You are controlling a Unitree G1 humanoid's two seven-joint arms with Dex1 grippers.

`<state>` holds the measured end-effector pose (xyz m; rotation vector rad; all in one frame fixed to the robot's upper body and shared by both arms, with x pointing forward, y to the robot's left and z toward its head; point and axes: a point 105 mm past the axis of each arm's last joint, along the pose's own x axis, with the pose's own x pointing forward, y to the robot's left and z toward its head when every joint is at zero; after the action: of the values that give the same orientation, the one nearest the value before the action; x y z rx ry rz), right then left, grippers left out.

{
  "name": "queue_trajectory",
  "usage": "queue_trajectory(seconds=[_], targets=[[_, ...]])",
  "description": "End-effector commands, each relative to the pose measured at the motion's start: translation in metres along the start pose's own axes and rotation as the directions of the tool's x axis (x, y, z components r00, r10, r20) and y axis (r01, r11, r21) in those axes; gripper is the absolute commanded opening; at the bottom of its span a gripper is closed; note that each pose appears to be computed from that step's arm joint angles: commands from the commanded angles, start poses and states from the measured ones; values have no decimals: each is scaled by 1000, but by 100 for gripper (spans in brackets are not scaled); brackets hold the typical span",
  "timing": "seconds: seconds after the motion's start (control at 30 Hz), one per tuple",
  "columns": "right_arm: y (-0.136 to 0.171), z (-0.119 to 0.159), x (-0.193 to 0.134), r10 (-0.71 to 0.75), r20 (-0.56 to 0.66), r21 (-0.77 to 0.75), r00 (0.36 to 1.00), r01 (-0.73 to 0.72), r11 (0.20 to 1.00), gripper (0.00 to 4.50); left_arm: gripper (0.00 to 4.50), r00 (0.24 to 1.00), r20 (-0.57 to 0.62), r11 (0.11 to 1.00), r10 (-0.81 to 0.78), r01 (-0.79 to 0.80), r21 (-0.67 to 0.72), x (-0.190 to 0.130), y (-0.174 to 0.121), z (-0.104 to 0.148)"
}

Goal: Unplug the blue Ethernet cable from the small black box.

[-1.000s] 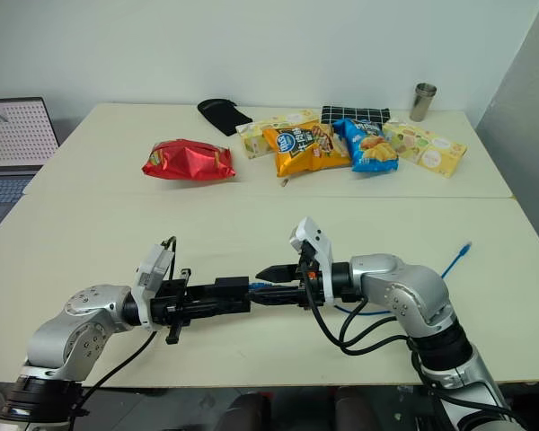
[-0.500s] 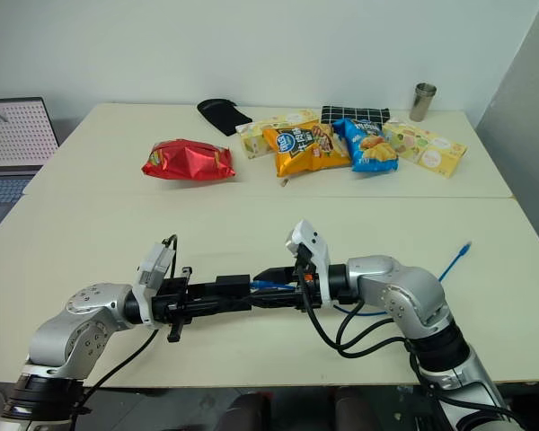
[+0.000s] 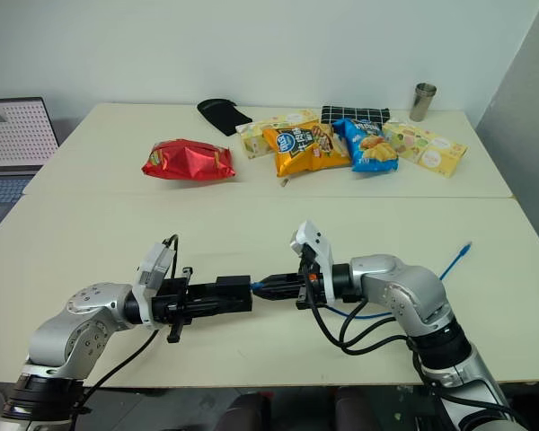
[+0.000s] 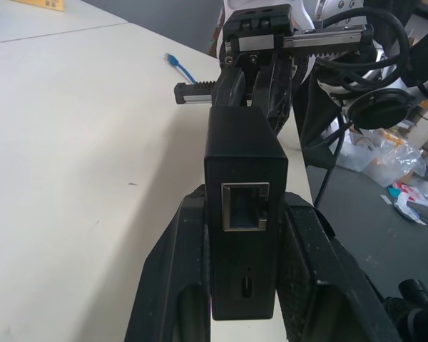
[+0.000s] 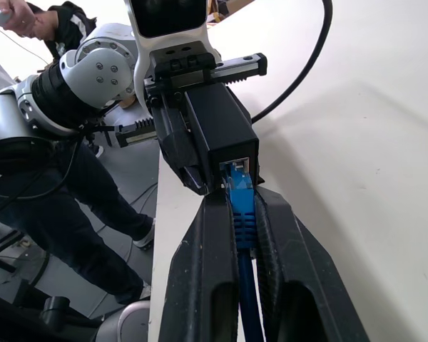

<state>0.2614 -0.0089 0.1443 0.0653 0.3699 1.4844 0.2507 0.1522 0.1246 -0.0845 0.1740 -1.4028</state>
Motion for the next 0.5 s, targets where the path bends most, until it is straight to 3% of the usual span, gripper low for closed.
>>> queue_trajectory(seconds=[0.03,0.2,0.5], targets=[[8,11,1,48,4,-54,999,-48,997,4,80,998,-19,998,-57,58,27,3,-11,5],[8,8,-1,66,-25,-45,998,-67,997,4,80,997,-44,998,-61,62,18,1,-14,-1],[-4,0,-20,6,-57,-22,998,-7,1000,4,80,995,-32,996,89,-89,15,-22,1,-5]])
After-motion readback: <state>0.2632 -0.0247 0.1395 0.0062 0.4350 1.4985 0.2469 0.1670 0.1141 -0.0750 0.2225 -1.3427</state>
